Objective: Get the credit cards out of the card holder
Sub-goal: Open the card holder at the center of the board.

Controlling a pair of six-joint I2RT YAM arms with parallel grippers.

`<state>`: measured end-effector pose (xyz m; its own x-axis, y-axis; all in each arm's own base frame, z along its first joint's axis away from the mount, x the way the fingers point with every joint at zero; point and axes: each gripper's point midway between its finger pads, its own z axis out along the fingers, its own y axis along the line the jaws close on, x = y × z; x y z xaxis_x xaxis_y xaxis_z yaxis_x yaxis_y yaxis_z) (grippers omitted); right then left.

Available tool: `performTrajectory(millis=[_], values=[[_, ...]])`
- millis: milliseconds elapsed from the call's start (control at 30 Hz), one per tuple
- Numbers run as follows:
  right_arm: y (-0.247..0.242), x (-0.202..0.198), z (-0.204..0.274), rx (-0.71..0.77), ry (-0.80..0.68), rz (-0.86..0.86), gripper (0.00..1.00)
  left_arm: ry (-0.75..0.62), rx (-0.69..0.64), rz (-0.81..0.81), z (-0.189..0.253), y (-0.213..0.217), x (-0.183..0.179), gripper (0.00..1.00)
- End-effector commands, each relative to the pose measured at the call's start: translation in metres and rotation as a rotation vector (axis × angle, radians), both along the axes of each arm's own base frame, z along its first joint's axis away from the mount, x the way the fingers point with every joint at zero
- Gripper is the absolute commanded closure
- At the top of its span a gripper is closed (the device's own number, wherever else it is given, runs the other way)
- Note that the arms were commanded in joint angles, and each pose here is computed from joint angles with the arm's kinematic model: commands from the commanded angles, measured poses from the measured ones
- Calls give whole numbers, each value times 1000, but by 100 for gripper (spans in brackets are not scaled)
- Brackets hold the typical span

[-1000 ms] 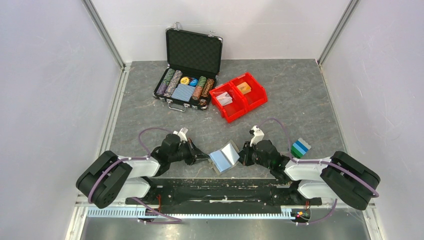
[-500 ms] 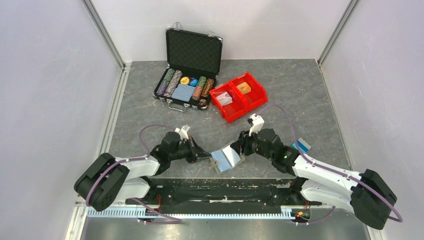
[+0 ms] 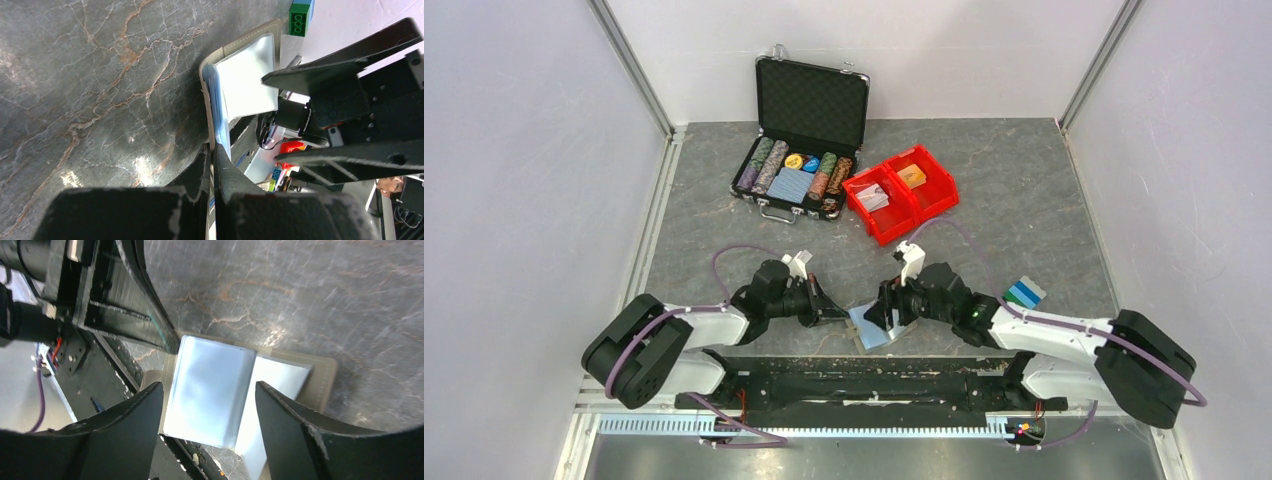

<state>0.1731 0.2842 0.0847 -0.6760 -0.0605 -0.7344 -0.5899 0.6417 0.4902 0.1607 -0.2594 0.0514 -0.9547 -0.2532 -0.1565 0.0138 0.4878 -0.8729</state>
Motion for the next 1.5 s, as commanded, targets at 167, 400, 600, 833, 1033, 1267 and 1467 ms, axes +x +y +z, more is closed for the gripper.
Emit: performTrajectory(millis=[167, 400, 600, 833, 1033, 1267, 1467], values=[[21, -10, -15, -82, -24, 46, 24, -56, -16, -63, 8, -7, 1, 98], [25, -15, -27, -109, -4, 73, 22, -55, -15, -66, 10, -8, 1, 98], [26, -18, -33, -116, 5, 71, 22, -59, -12, -64, 10, -7, 1, 98], [19, -13, -34, -139, -8, 32, 33, -60, -9, -72, 10, -7, 0, 98], [8, -2, -27, -163, -48, -39, 33, -62, 1, -79, 8, -6, -1, 98], [-2, 2, -22, -183, -70, -78, 32, -61, 9, -83, 6, -5, -2, 98], [-11, 6, -21, -211, -89, -108, 29, -60, 10, -85, 6, -5, -2, 98]])
